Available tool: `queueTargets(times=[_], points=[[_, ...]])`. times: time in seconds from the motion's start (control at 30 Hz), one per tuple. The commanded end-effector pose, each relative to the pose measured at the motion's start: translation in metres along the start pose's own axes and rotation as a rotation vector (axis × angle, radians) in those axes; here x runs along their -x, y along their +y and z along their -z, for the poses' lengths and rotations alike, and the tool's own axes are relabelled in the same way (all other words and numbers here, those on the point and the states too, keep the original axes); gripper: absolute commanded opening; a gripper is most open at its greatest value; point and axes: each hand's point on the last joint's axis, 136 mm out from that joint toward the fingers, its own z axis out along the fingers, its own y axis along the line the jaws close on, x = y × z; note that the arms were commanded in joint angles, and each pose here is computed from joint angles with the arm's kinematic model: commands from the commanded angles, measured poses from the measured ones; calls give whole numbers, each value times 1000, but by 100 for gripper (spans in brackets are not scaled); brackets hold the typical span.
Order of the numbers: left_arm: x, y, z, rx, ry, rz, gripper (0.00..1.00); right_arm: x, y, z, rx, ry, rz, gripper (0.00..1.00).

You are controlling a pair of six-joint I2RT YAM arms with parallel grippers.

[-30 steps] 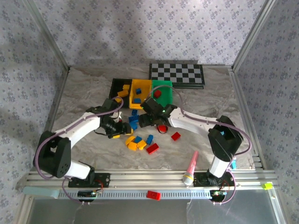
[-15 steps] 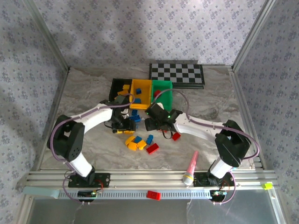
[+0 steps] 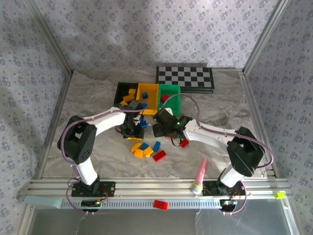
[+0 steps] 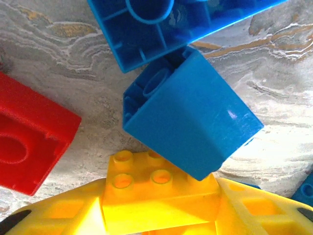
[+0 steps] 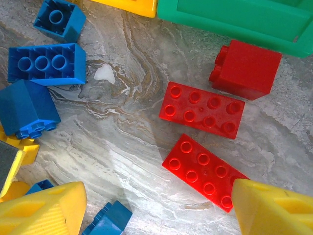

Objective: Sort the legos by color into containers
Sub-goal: Pick up the lego from the center of the table, then place the lego in the container.

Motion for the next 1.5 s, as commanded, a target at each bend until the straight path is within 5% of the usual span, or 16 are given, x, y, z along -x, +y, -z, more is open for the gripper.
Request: queueTargets(times=[0.0, 0.27, 0.5, 0.7, 0.77, 0.8, 0.87, 1.1, 1.47], points=[[1, 1, 16, 21, -17, -20, 50, 2, -5, 6, -18, -25, -22, 80], [26, 6, 69, -26, -121, 9, 50, 0, -4, 6, -11, -20, -22, 80], [104, 41, 121, -15, -274, 105, 52, -6, -11, 11, -21, -20, -19, 80], [172, 66, 132, 13, -322, 170, 54, -15, -18, 15, -31, -18, -59, 80], [189, 78, 132, 51, -343, 211, 60, -17, -18, 16, -31, -17, -63, 80], [194, 82, 132, 69, -352, 217, 72, -19, -18, 15, -31, -15, -67, 80], [205, 81, 139, 78, -368, 216, 76, -22, -16, 16, -28, -9, -66, 80], [182, 68, 146, 9, -386, 205, 76, -41, 2, 13, 2, 44, -41, 80], [84, 74, 147, -53, -427, 188, 76, -88, 76, -1, 138, 197, 143, 79]])
